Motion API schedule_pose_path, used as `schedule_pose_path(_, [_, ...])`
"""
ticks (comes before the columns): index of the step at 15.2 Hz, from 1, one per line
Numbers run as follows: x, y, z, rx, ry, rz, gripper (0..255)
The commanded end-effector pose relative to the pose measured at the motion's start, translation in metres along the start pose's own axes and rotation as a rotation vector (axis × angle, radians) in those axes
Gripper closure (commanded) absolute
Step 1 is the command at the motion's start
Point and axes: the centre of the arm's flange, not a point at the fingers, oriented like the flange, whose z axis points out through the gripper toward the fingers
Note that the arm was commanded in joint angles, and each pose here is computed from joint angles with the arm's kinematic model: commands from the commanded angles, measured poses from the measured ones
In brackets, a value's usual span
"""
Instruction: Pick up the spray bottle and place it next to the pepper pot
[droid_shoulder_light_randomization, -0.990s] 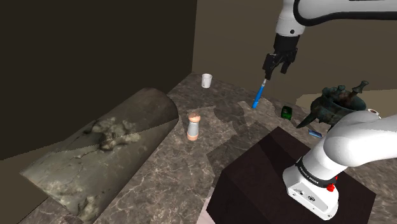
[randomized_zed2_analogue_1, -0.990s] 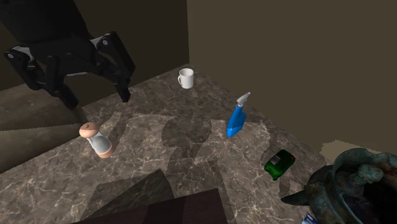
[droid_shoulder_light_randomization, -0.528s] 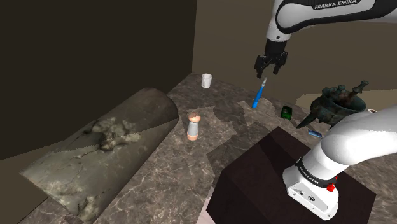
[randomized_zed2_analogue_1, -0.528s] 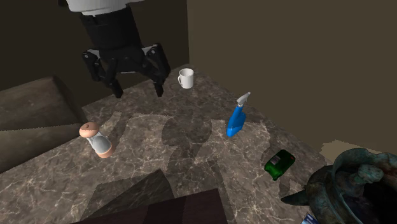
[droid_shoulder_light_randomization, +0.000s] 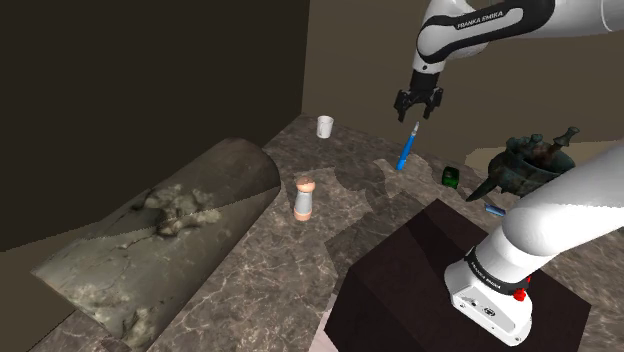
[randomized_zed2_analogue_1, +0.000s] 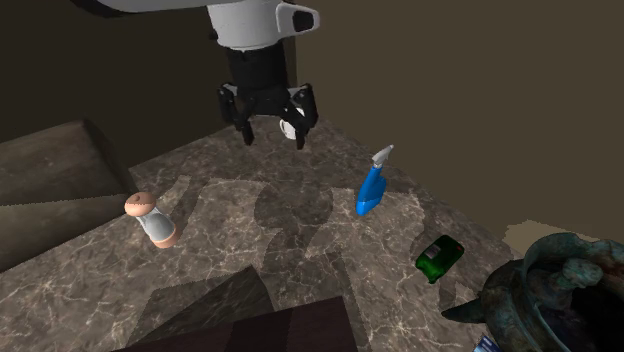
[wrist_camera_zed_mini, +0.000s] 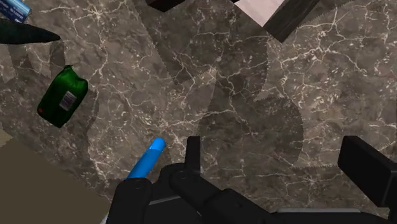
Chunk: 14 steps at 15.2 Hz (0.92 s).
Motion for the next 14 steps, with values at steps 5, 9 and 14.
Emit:
schedule_pose_path(5, [0.059,0.04,0.038,0.014,0.001,0.123,0])
schedule_pose_path(9, [0.096,0.071,0.062,0.023,0.001,0.204,0])
schedule_pose_path(14, [0.138,0.112,0.093,0.034,0.0,0.306,0])
